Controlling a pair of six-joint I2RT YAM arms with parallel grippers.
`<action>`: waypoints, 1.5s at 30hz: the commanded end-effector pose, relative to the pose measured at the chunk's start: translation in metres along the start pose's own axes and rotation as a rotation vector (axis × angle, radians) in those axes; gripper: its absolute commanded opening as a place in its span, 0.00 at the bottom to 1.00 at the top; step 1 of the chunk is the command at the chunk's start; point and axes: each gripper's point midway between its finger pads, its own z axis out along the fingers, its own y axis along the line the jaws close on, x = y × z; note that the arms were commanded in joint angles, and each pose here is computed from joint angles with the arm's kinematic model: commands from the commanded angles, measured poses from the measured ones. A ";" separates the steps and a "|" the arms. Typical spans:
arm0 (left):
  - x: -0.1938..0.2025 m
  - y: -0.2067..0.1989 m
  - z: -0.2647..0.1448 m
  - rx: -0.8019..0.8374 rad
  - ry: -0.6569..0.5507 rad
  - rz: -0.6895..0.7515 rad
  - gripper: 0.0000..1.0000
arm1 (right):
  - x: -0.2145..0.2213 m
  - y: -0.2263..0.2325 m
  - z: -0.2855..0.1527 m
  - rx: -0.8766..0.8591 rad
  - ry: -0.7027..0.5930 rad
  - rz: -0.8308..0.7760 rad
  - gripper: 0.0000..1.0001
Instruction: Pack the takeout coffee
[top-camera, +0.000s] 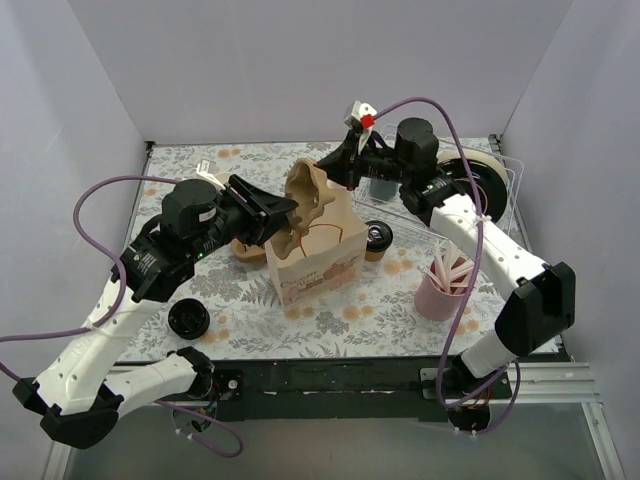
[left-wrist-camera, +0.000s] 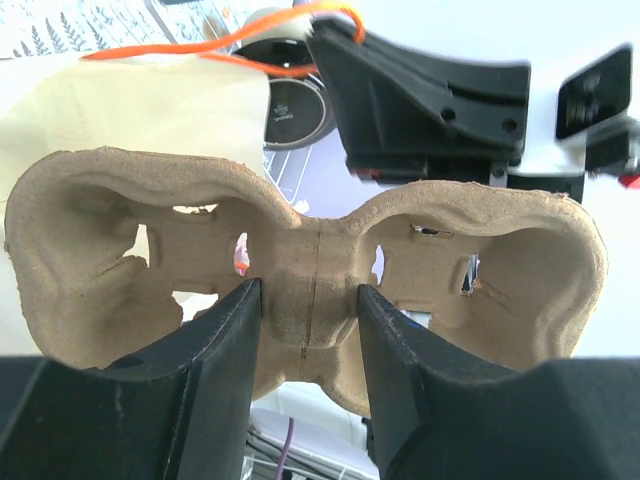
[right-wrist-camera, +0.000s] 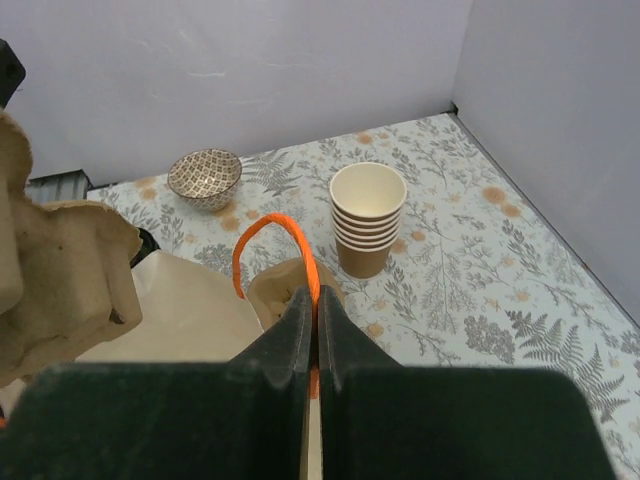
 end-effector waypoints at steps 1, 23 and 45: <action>-0.014 -0.018 -0.008 0.037 -0.068 -0.306 0.19 | -0.028 0.006 -0.020 0.121 -0.067 -0.002 0.01; 0.012 -0.029 0.000 0.150 0.092 -0.354 0.18 | -0.020 0.003 -0.024 0.175 -0.040 0.019 0.01; -0.003 0.019 0.021 -0.140 -0.026 -0.111 0.15 | -0.021 0.004 -0.028 0.209 -0.032 0.024 0.01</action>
